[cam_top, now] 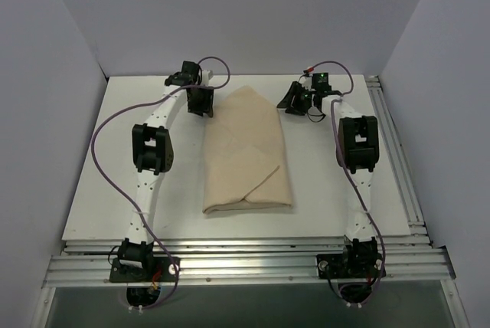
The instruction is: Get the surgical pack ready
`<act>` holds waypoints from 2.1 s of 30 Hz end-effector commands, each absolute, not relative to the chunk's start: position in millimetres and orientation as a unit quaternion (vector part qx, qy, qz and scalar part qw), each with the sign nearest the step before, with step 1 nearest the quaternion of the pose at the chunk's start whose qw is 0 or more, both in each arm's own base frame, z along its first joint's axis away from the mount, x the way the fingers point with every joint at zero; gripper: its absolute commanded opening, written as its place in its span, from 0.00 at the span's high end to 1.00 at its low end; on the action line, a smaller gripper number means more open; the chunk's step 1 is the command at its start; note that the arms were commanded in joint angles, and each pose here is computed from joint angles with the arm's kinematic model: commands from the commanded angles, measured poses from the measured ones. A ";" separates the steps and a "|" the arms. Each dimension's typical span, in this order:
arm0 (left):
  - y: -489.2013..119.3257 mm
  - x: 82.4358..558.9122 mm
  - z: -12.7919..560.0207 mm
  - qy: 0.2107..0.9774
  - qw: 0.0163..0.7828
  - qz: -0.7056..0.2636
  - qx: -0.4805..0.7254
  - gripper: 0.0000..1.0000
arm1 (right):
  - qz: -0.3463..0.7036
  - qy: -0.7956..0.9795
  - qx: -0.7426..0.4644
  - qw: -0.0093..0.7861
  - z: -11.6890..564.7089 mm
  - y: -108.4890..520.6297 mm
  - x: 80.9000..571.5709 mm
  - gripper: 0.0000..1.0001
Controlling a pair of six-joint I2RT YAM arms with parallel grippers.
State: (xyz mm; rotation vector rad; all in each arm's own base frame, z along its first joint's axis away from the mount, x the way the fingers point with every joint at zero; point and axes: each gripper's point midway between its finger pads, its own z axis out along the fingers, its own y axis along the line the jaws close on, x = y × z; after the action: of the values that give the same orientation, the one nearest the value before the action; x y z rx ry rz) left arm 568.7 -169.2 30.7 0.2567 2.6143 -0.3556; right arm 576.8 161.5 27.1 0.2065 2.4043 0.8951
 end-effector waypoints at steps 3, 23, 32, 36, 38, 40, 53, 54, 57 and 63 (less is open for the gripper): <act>-178.3 589.6 43.1 0.943 0.278 -0.163 0.083 0.51 | 0.367 0.887 0.101 0.261 3.6 178.7 584.7 0.57; -189.6 595.9 92.0 0.917 0.326 -0.196 0.118 0.98 | 0.379 0.886 0.069 0.258 16.1 203.0 579.7 1.00; -188.2 591.2 143.5 0.901 0.366 -0.174 0.156 0.98 | 0.386 0.864 0.048 0.320 86.4 190.4 590.5 1.00; -187.4 594.3 155.3 0.894 0.383 -0.159 0.171 0.98 | 0.388 0.856 0.050 0.337 95.7 188.5 595.8 1.00; -189.2 596.1 166.3 0.889 0.393 -0.161 0.171 0.98 | 0.393 0.849 0.045 0.349 110.5 189.7 599.2 1.00; -191.5 592.0 175.0 0.887 0.392 -0.169 0.177 0.98 | 0.401 0.844 0.034 0.355 121.5 192.7 597.3 1.00; -187.4 509.3 207.6 0.885 0.347 -0.178 0.253 0.98 | 0.406 0.834 -0.024 0.373 168.4 190.8 512.6 1.00; -186.6 498.3 209.2 0.885 0.340 -0.179 0.262 0.98 | 0.407 0.833 -0.026 0.375 170.8 191.1 507.4 1.00; -189.0 472.5 207.8 0.886 0.318 -0.185 0.282 0.98 | 0.410 0.833 -0.035 0.371 170.7 197.2 481.9 1.00; -190.4 424.4 213.8 0.882 0.295 -0.187 0.315 0.98 | 0.392 0.842 -0.049 0.368 167.8 196.9 429.2 1.00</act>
State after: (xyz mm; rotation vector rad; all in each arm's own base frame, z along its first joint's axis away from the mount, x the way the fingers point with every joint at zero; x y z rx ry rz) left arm 450.7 -193.0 186.5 0.7562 2.4028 -0.4941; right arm 449.6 195.3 144.5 -0.0510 2.2226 1.0333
